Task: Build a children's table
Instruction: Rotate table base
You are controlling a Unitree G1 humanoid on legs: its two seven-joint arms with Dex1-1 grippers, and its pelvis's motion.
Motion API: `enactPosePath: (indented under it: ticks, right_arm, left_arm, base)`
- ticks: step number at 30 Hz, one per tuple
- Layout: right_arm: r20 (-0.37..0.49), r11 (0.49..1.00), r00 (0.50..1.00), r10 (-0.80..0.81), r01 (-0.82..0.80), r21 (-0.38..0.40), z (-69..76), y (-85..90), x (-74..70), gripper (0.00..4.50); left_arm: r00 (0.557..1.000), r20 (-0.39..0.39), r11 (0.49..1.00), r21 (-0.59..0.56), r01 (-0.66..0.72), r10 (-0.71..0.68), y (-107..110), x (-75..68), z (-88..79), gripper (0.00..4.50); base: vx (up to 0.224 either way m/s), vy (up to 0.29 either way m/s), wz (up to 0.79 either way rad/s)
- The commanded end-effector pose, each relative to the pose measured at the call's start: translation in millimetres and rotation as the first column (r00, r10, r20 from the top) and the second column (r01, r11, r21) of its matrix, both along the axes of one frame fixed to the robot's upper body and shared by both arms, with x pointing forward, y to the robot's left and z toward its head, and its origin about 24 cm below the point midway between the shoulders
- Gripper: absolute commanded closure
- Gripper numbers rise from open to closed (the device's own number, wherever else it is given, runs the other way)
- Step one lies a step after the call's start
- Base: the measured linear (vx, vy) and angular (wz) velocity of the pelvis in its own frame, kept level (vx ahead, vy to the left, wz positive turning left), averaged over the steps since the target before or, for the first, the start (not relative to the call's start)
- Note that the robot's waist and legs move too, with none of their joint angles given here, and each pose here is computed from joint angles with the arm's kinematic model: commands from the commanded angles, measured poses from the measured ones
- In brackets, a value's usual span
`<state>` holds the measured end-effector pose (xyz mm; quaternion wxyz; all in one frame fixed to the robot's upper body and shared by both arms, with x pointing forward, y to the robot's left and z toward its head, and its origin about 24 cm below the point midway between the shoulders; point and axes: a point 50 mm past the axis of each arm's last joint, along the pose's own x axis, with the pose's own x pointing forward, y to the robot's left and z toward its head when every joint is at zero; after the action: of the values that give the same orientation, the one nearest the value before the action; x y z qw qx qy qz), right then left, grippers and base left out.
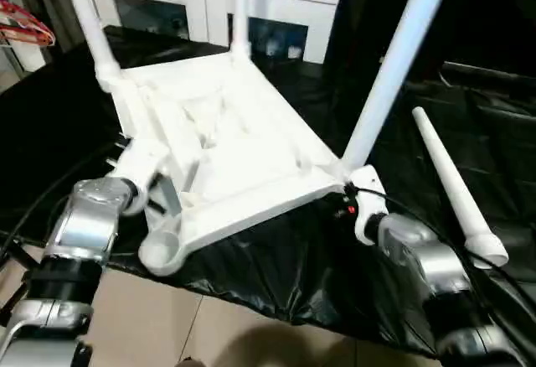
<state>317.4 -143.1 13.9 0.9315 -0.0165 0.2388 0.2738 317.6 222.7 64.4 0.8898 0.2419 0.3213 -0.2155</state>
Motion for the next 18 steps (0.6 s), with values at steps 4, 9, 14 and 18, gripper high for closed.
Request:
enactPosePath:
  ticks: [4, 9, 14, 18]
  right_arm:
    - [0.026, 1.0, 1.0, 0.006, -0.005, -0.007, 4.3, 9.2, 11.9, 3.4]
    - [0.046, 1.0, 0.999, 0.023, -0.022, -0.008, 8.5, 18.8, 21.6, 3.8]
    - [0.055, 0.999, 0.997, 0.045, -0.045, 0.002, 10.2, 25.3, 25.2, 4.17]
    - [0.059, 0.999, 0.997, 0.047, -0.047, 0.001, 9.7, 25.3, 26.5, 4.34]
  left_arm:
    - [0.952, -0.189, 0.97, -0.087, 0.228, -0.241, -30.2, -20.0, -19.8, 4.5]
    - [0.866, -0.211, 0.89, -0.177, 0.421, -0.452, -59.3, -28.1, -11.2, 4.5]
    - [0.803, -0.186, 0.82, -0.233, 0.523, -0.566, -85.6, -29.0, -5.3, 4.5]
    - [0.809, -0.135, 0.813, -0.225, 0.537, -0.572, -105.3, -18.6, -3.5, 4.5]
  base:
    - [0.0, 0.0, 0.0]
    - [0.0, 0.0, 0.0]
    - [0.0, 0.0, 0.0]
    - [0.0, 0.0, 0.0]
